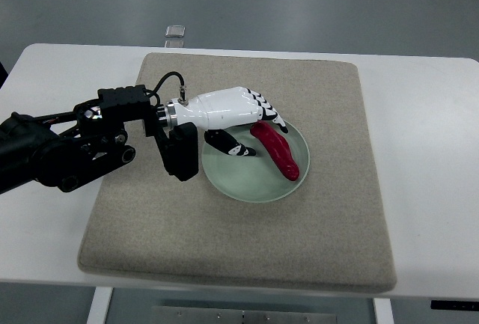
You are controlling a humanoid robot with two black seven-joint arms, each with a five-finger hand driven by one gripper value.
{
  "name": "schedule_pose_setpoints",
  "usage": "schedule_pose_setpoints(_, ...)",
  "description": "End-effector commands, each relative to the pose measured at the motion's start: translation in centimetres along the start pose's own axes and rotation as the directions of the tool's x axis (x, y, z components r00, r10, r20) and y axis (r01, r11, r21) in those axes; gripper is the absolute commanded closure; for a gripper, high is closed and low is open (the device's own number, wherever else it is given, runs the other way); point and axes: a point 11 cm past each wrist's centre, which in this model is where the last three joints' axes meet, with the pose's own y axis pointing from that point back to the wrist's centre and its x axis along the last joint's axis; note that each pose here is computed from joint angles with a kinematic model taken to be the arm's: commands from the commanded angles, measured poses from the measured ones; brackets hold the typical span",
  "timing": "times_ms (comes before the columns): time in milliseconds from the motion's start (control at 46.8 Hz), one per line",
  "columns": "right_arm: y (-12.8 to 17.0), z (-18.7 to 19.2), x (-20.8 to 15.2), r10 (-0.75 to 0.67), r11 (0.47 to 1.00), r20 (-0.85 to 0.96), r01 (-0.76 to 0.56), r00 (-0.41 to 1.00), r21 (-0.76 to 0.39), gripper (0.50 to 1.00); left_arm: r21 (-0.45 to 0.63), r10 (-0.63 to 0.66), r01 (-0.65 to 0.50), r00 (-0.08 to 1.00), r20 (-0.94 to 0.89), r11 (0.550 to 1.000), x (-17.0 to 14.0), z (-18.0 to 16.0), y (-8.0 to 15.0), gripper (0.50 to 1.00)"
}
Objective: Place red pepper on plate with left hand
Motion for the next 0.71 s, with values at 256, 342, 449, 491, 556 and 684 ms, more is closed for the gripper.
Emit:
schedule_pose_setpoints(256, 0.0, 0.0, 0.0, 0.000, 1.000, 0.000, 0.000, 1.000, 0.000, 0.568, 0.071, 0.202, -0.193, 0.968, -0.151, 0.979, 2.4, -1.1, 0.5, 0.544)
schedule_pose_setpoints(342, 0.0, 0.0, 0.0, 0.000, 1.000, 0.000, 0.000, 1.000, 0.000, 0.568, 0.103, 0.255, -0.237, 0.942, -0.219, 0.966, 2.9, -1.5, 0.7, 0.542)
schedule_pose_setpoints(449, 0.0, 0.0, 0.0, 0.000, 1.000, 0.000, 0.000, 1.000, 0.000, 0.568, 0.151, 0.334, -0.302, 0.896, -0.293, 0.941, 3.6, -2.1, 1.0, 0.544)
schedule_pose_setpoints(491, 0.0, 0.0, 0.0, 0.000, 1.000, 0.000, 0.000, 1.000, 0.000, 0.568, 0.174, 0.370, -0.331, 0.876, -0.308, 0.927, 3.9, -2.3, 1.2, 0.544)
schedule_pose_setpoints(556, 0.0, 0.0, 0.0, 0.000, 1.000, 0.000, 0.000, 1.000, 0.000, 0.568, 0.220, 0.431, -0.376, 0.844, -0.319, 0.900, 4.3, -3.1, 1.7, 0.542)
schedule_pose_setpoints(684, 0.0, 0.0, 0.0, 0.000, 1.000, 0.000, 0.000, 1.000, 0.000, 0.568, 0.308, 0.526, -0.436, 0.779, -0.341, 0.845, 4.9, -4.6, 2.7, 0.542)
